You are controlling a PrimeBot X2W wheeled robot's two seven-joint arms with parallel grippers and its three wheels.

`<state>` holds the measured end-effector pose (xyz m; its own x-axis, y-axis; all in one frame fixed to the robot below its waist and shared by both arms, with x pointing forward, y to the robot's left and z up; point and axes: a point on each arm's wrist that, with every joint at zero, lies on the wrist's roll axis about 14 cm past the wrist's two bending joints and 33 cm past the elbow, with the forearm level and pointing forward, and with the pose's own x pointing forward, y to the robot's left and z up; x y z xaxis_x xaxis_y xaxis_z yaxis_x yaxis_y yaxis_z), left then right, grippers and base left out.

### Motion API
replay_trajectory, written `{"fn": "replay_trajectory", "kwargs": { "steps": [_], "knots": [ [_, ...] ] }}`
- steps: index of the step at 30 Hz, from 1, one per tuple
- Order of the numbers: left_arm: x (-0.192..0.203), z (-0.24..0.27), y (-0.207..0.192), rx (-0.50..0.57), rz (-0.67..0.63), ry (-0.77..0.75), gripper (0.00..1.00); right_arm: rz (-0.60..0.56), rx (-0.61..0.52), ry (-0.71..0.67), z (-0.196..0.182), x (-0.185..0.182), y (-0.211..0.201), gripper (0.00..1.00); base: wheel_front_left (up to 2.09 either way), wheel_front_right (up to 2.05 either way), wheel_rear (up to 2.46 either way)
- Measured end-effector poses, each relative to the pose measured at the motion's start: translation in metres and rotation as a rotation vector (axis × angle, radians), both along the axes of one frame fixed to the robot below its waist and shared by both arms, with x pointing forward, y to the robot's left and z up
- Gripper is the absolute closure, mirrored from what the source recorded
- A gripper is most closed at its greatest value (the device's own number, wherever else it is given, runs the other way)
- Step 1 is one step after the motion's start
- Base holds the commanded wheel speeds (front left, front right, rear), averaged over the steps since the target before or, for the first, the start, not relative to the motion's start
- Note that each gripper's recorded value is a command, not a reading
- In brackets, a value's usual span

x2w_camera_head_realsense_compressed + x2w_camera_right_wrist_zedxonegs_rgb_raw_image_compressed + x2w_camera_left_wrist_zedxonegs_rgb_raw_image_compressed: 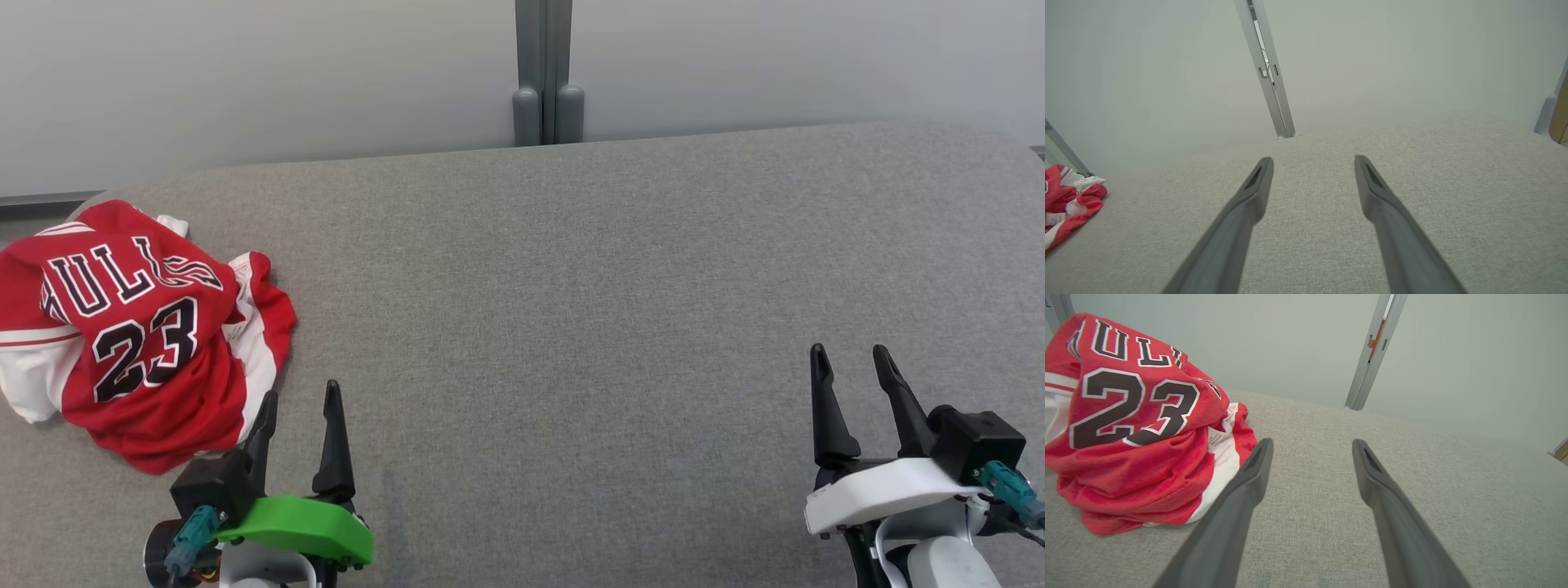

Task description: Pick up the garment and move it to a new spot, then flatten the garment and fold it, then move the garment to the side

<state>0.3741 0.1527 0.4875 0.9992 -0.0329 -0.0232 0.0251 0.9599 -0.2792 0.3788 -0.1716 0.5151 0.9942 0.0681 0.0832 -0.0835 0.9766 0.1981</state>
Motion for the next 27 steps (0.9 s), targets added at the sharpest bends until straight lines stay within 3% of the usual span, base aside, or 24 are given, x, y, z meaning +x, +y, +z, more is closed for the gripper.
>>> {"fn": "replay_trajectory", "kwargs": {
  "steps": [27],
  "knots": [
    [-0.007, -0.008, -0.005, 0.149, -0.033, -0.014, 0.0, 0.053, -0.219, -0.02, -0.006, -0.004, 0.014, 0.0, 0.0, 0.0, 0.0]
  ]
}}
